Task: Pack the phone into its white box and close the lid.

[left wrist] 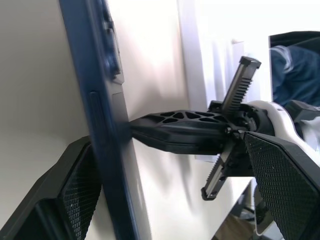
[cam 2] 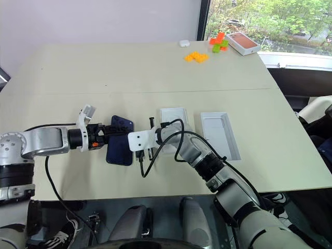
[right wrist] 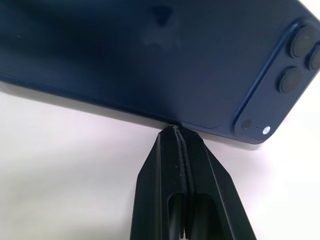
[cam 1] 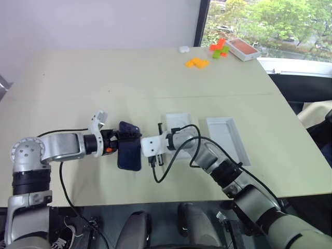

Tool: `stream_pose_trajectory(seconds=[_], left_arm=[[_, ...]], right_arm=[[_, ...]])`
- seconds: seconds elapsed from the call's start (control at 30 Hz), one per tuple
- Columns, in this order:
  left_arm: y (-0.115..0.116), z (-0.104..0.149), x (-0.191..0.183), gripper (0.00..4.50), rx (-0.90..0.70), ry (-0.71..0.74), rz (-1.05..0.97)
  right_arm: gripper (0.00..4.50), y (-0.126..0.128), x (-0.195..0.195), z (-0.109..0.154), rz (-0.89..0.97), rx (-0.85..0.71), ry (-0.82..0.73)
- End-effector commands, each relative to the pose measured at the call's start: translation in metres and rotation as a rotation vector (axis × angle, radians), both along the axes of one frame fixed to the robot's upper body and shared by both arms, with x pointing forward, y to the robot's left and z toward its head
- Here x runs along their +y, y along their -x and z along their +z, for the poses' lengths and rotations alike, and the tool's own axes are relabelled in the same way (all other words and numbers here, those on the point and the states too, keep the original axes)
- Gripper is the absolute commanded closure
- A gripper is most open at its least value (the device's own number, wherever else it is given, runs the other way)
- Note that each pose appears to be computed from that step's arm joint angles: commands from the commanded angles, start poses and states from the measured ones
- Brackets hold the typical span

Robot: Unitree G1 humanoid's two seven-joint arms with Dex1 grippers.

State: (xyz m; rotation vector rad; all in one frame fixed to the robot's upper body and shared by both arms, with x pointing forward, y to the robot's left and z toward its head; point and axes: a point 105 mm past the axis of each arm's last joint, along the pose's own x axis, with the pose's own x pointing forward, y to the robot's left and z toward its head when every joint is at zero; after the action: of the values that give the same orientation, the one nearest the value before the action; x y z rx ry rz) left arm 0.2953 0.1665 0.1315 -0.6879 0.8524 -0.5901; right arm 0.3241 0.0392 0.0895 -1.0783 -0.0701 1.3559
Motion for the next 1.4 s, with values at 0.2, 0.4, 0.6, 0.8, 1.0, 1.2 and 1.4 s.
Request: stream_pose_trajectory(seconds=[0.2, 0.4, 0.6, 0.8, 1.0, 1.2, 1.4], left_arm=[[0.007, -0.004, 0.011, 0.00, 0.020, -0.021, 0.031], [0.010, -0.009, 0.014, 2.27, 0.035, 0.002, 0.050], [0.016, -0.015, 0.017, 4.42, 0.051, 0.025, 0.055], [0.017, -0.012, 0.027, 4.42, 0.046, 0.176, 0.078], [0.020, -0.002, 0.035, 4.47, -0.017, 0.232, 0.061], [0.009, 0.008, 0.034, 4.50, -0.116, 0.247, 0.058], [-0.005, 0.027, -0.001, 4.50, -0.176, 0.277, -0.012]], right_arm=[[4.46, 0.008, 0.004, -0.005, 0.032, 0.017, 0.007], [4.50, 0.007, 0.003, -0.004, 0.031, 0.012, 0.008], [4.50, 0.007, 0.002, -0.004, 0.030, 0.013, 0.009], [4.50, 0.007, 0.001, 0.019, 0.001, 0.088, -0.115], [4.25, 0.008, -0.028, 0.081, -0.077, 0.334, -0.398], [1.62, 0.018, -0.072, 0.114, -0.109, 0.529, -0.531], [0.07, 0.025, -0.143, 0.097, -0.196, 0.529, -0.439]])
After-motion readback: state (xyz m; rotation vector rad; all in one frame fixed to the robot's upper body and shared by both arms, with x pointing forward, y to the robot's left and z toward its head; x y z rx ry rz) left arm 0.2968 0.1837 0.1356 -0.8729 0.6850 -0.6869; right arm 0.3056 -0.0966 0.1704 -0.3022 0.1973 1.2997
